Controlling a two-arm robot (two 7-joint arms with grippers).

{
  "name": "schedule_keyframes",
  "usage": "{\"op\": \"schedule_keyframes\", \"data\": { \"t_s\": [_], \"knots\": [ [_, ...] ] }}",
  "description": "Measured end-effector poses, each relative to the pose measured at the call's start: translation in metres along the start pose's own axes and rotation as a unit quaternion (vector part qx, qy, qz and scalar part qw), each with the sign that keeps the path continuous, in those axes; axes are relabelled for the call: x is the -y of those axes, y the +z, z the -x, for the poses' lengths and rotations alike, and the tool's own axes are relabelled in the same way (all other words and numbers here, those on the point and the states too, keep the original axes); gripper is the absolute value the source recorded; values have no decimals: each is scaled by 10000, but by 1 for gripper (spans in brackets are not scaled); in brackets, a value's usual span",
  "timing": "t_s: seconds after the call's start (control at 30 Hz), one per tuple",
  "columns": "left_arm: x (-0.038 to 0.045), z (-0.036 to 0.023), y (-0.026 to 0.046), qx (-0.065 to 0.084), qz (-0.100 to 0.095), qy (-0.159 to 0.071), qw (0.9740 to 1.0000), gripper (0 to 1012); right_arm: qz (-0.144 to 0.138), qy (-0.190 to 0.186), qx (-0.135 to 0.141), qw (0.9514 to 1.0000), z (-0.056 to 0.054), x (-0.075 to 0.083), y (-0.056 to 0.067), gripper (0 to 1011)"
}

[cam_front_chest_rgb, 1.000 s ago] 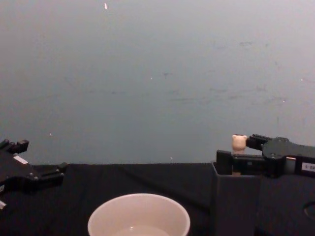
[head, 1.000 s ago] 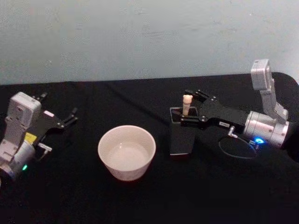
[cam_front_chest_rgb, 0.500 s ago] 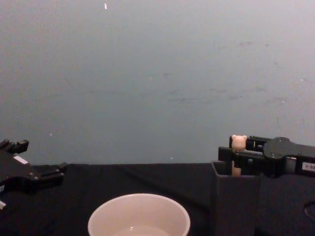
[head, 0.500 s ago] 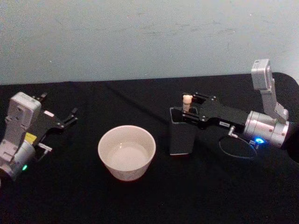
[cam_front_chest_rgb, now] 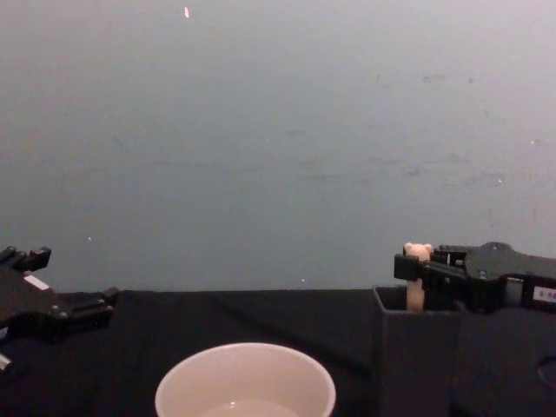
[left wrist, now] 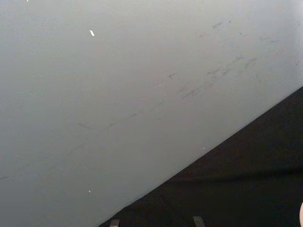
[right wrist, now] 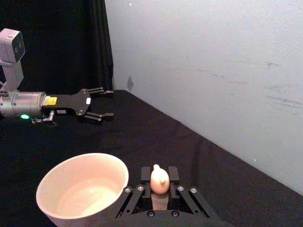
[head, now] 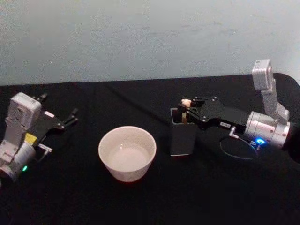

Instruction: Pick up the stirring spoon with one hand, stir inside the cup, then place it back in its original position.

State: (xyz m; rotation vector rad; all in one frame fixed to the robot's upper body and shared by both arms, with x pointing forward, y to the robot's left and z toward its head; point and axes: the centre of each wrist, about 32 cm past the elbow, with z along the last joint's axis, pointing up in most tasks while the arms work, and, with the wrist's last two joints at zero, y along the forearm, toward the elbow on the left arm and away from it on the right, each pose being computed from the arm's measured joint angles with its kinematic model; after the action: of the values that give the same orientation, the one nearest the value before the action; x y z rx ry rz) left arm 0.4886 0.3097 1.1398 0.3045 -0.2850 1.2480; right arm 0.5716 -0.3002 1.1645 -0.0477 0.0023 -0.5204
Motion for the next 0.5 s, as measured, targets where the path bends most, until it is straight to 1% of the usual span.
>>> {"op": "schedule_keyframes", "data": {
  "t_s": [0.4, 0.5],
  "knots": [
    [0, 0, 0, 0, 0, 0, 10000, 1001, 1, 0, 0, 10000, 0, 0, 0, 214],
    [0, 0, 0, 0, 0, -1, 10000, 1001, -7, -88, 70, 9999, 45, 1, 22, 214]
  ]
}}
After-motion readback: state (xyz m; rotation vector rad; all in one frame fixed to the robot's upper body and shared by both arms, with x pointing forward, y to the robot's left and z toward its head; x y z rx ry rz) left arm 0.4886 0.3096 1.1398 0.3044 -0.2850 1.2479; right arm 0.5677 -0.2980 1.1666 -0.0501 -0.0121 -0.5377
